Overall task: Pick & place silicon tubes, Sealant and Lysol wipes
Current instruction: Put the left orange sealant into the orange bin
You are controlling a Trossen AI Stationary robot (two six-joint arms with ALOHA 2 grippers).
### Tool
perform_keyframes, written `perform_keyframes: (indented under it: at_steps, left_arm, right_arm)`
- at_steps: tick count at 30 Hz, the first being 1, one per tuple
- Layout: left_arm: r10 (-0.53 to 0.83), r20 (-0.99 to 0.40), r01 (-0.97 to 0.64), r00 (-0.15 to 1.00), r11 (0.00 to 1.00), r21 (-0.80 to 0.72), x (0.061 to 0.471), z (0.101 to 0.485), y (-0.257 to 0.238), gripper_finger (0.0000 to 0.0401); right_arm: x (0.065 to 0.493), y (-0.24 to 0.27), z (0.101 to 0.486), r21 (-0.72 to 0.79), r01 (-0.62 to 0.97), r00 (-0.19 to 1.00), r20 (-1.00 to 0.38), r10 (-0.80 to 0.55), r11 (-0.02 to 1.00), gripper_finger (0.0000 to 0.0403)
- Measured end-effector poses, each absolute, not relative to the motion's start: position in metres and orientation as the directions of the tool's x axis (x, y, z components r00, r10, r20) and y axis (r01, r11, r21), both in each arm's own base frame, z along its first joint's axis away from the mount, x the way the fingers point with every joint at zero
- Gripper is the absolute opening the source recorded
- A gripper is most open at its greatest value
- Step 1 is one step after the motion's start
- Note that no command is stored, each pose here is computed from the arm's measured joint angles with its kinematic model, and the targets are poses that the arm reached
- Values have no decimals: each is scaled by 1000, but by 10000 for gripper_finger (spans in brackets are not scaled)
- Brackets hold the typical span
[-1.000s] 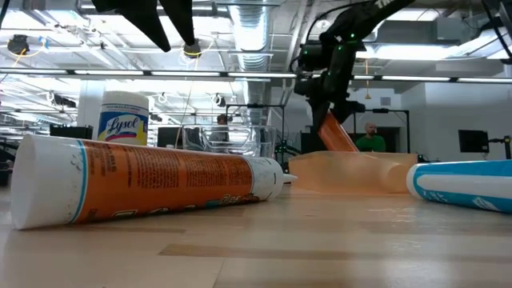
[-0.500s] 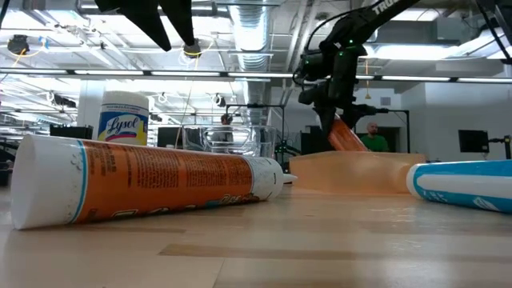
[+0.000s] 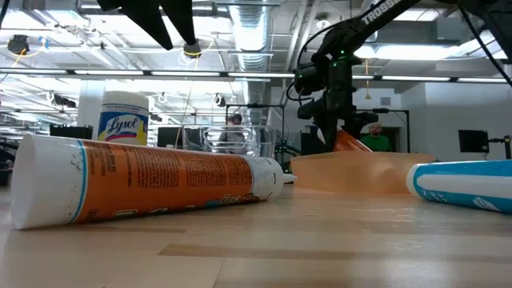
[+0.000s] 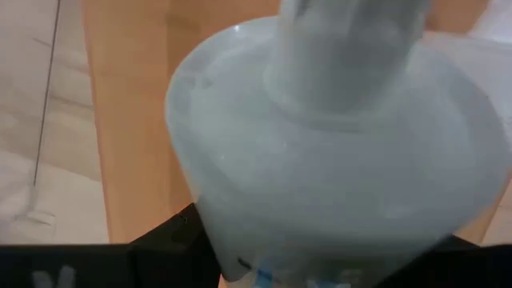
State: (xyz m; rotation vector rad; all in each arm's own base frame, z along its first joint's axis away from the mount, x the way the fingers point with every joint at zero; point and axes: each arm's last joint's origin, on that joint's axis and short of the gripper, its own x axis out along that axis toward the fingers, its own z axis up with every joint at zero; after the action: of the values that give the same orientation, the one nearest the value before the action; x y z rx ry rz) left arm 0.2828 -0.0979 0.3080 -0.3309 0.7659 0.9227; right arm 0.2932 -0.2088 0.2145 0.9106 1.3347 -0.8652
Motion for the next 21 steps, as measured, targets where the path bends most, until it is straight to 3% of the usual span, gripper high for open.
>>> perform_keyframes:
  at_steps: [21]
  left_arm:
    - [571,-726,-796,383,603,54,280,308,-106,229]
  right_arm:
    - [289,-212,215,-12,895,11,-999,-49,445,252]
